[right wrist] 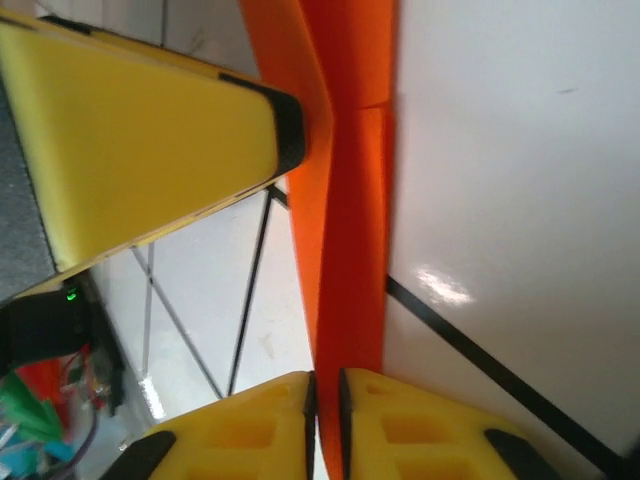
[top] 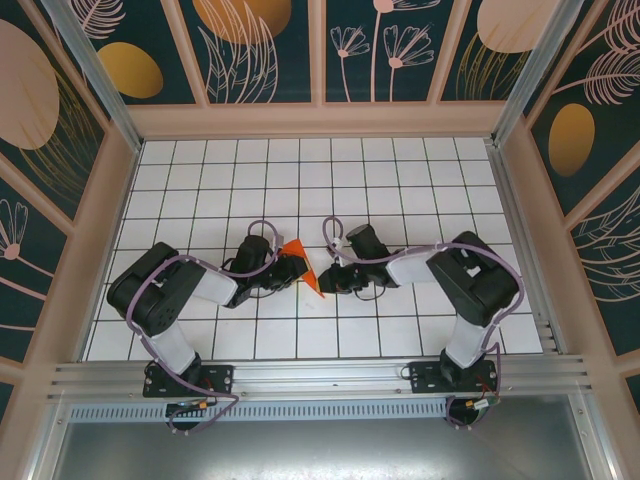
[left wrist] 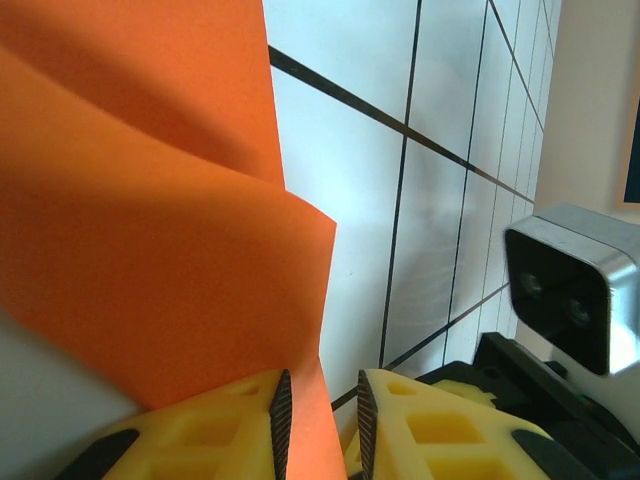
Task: Fold a paper plane with a square sheet of paper (pick it up from the middle)
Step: Fold the wing for the fifth time at the center of the table.
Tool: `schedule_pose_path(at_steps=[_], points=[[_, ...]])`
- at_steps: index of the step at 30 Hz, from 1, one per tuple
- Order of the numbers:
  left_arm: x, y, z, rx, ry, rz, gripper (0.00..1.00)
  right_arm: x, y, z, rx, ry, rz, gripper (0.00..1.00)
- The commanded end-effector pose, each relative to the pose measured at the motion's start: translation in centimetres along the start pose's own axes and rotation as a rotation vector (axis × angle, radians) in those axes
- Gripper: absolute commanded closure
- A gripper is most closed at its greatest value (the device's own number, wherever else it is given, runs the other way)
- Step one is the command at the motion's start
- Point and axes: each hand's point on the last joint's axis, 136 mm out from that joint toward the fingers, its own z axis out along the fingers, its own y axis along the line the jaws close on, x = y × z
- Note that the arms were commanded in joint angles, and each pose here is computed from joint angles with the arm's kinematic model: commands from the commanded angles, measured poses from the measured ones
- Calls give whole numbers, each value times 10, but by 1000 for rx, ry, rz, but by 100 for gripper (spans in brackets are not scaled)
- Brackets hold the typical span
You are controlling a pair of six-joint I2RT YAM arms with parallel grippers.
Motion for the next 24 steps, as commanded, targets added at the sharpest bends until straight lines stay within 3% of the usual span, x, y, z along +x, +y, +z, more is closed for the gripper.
schedule_pose_path(at_steps=[1,5,10,14,24], points=[[4,51,4,-197,-19,-39,72,-19,7,-17,126,-109,-38,78],[3,50,4,-199,-17,-35,72,-29,24,-19,163,-165,-91,77],[2,49,5,-197,-19,-35,73,-28,27,-1,139,-109,-100,91],[2,49,5,-198,-18,-39,74,-26,28,11,122,-75,-111,96],[1,52,4,-219,-24,-47,77,-13,10,22,154,-18,-92,98]])
